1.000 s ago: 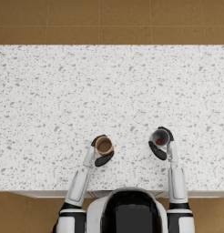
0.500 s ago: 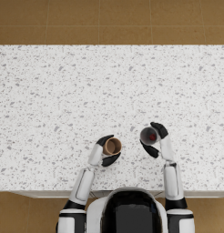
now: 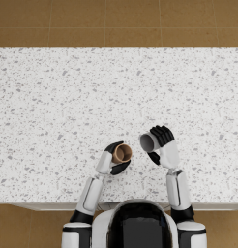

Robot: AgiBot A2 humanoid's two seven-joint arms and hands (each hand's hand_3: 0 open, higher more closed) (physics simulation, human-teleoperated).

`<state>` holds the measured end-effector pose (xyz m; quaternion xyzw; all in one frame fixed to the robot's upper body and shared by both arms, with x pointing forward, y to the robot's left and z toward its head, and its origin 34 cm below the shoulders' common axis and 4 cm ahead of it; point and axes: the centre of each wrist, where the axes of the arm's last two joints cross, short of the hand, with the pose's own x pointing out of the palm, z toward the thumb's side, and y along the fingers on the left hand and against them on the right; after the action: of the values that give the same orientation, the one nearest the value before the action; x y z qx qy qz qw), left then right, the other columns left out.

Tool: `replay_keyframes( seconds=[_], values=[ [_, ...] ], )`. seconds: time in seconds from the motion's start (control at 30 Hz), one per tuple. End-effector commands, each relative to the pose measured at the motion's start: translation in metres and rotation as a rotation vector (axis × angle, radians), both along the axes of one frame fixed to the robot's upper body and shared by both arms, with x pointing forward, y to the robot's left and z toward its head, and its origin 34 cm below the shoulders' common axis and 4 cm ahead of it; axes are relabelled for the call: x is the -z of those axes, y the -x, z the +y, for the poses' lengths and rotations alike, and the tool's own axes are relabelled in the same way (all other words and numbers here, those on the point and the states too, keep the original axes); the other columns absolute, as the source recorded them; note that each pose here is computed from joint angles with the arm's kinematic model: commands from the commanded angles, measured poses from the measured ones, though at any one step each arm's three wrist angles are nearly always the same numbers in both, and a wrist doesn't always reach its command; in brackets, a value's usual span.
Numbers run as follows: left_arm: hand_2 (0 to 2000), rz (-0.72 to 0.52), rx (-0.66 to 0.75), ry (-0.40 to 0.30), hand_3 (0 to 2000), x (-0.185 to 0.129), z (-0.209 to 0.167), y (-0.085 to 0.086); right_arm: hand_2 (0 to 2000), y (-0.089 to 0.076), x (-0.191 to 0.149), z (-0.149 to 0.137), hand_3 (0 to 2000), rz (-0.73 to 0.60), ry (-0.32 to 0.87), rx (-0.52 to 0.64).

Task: Pick up two cups and pour the berry on the right into the cup on the left

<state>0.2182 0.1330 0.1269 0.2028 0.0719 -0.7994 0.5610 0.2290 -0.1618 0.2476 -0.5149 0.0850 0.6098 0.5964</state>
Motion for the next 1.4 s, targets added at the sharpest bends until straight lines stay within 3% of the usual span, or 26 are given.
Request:
replay_keyframes(
  seconds=[0.03, 0.57, 1.07, 1.4],
  values=[
    [2000, -0.026, 0.009, 0.018, 1280, -0.008, -0.007, -0.006, 2000, 0.005, -0.011, 0.010, 1280, -0.055, 0.015, -0.023],
    [2000, -0.009, 0.008, 0.029, 1280, -0.005, -0.010, -0.009, 2000, 0.014, -0.016, 0.021, 1280, -0.210, 0.389, 0.227],
    [2000, -0.008, 0.017, 0.048, 1280, -0.007, -0.020, -0.020, 2000, 0.020, -0.018, 0.028, 1280, -0.299, 0.609, 0.388],
    [2000, 0.001, 0.015, 0.052, 1280, -0.005, -0.022, -0.021, 2000, 0.019, -0.013, 0.025, 1280, -0.342, 0.827, 0.552]
  ],
)
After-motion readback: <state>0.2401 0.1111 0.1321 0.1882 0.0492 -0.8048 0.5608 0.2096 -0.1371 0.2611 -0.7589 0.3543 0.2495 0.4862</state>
